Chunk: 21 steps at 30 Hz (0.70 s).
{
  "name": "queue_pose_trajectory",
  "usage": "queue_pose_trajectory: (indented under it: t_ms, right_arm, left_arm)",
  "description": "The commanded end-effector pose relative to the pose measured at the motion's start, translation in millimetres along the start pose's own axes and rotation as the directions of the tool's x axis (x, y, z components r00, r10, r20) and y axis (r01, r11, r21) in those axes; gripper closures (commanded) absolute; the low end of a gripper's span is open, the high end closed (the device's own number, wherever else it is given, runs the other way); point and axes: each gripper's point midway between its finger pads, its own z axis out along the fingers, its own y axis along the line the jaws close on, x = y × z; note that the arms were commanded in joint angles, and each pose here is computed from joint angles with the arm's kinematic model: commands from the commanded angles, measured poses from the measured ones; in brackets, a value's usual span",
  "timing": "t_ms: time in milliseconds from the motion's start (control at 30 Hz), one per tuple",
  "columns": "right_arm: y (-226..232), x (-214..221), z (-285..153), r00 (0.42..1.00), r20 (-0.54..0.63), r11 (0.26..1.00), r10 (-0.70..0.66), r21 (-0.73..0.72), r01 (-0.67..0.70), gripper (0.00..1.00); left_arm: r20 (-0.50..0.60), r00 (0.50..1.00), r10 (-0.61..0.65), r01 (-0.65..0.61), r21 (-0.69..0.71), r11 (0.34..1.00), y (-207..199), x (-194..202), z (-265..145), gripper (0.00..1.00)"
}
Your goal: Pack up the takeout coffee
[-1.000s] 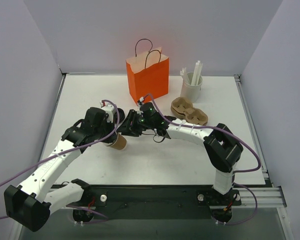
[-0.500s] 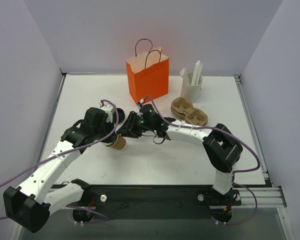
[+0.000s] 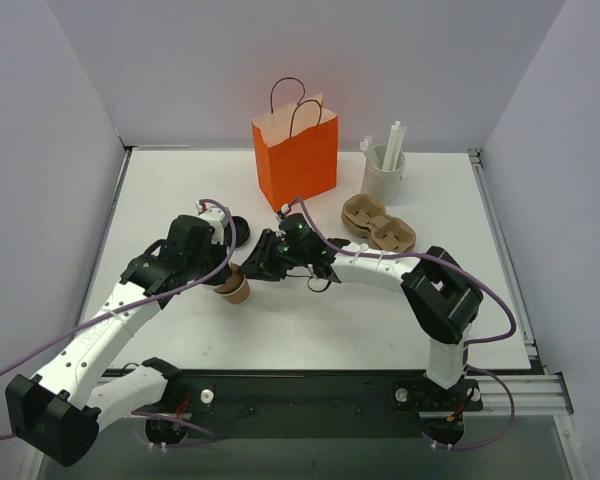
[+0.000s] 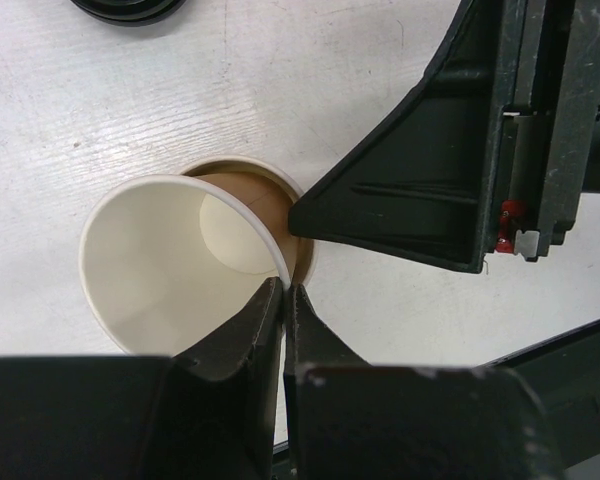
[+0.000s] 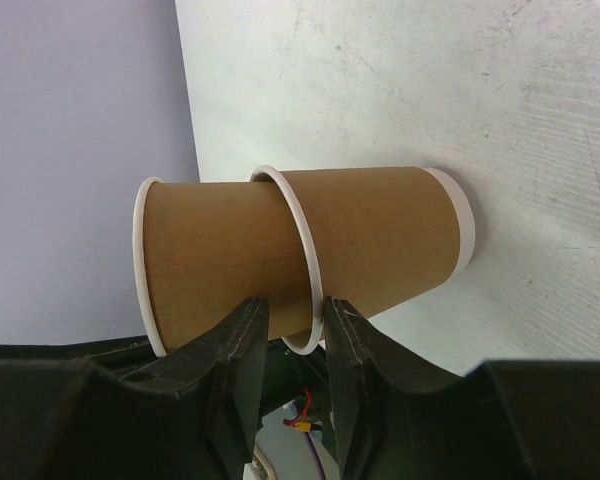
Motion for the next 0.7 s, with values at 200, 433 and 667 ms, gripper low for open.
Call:
queue_pose_trajectory:
  t_ms: [200,433,667]
  right_arm:
    - [15,-22,-35,0.996,0.045,0.997,-0.08,-0.013,0.08,0.67]
    - [4,-27,-73,0.982,0.095,0.985,-0.161,0.073,0.155,0.66]
    - [-13,-39,-146,0.916,0.191,0.91,-0.353,0.299,0.289,0.65]
  left_arm:
    - [0.051,0.998,0.036,-0.033,-0.067,0.997,3,-33,-28,1.0]
    - [0.081,0.995,0.051,-0.048,-0.044,0.998,-9,-50,-49,1.0]
    - [0.155,0.982,0.108,-0.102,-0.041,0.994,-34,-92,-74,1.0]
